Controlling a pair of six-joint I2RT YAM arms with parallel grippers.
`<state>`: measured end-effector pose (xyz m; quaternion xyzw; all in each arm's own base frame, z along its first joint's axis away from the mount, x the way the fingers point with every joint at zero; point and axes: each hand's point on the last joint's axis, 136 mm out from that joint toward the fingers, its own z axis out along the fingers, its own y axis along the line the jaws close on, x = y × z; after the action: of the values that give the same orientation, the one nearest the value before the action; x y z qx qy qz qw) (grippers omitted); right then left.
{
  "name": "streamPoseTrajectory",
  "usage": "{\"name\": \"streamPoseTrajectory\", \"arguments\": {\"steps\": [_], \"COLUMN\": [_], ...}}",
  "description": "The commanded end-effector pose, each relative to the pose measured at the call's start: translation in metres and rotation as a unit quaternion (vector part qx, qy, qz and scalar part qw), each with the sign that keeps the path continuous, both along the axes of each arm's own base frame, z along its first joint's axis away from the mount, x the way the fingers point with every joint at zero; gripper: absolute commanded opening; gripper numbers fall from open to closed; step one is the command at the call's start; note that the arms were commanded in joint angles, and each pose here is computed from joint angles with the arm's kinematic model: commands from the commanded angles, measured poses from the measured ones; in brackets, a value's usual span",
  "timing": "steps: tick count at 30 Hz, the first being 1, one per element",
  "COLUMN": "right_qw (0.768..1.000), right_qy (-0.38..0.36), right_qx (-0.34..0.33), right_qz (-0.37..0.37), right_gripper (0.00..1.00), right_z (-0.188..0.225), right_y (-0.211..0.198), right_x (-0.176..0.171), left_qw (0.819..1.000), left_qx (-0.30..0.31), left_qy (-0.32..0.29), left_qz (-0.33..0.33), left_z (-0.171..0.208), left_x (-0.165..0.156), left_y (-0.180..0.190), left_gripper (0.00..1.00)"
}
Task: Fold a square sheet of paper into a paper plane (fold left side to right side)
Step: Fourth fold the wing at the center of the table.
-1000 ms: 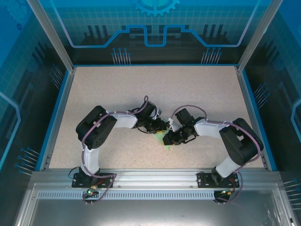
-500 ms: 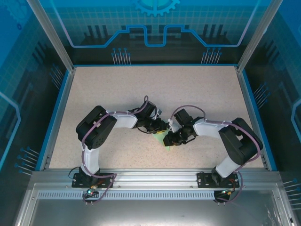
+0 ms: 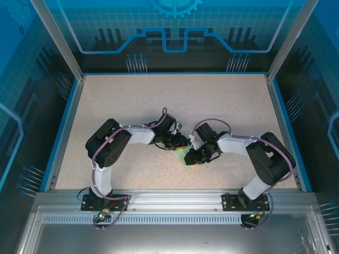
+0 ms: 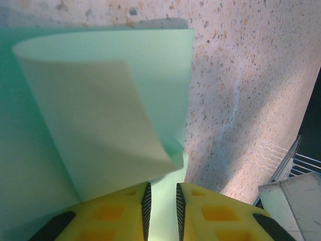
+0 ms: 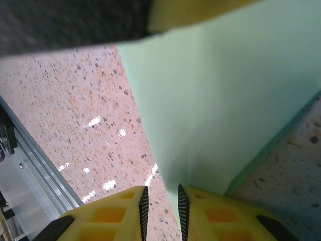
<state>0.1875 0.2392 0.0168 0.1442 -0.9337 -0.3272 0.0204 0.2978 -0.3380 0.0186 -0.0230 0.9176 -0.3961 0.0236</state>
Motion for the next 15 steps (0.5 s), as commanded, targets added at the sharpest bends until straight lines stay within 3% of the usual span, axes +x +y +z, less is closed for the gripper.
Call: {"name": "streamPoseTrajectory", "arguments": {"steps": [1, 15], "right_qw": [0.998, 0.997], "right_qy": [0.035, 0.070], "right_qx": [-0.042, -0.030], "right_qz": [0.013, 0.024], "right_gripper": [0.25, 0.23], "right_z": [-0.013, -0.013], "right_y": [-0.011, -0.013], "right_x": [-0.019, -0.041], "left_qw": [0.995, 0.995], "left_qx": [0.076, 0.078], "left_qy": [0.056, 0.057], "left_qz": [0.013, 0.013], "left_z": [-0.039, -0.041], "left_x": [-0.025, -0.026], "left_y": [0.028, 0.029], "left_gripper": [0.24, 0.24]}}
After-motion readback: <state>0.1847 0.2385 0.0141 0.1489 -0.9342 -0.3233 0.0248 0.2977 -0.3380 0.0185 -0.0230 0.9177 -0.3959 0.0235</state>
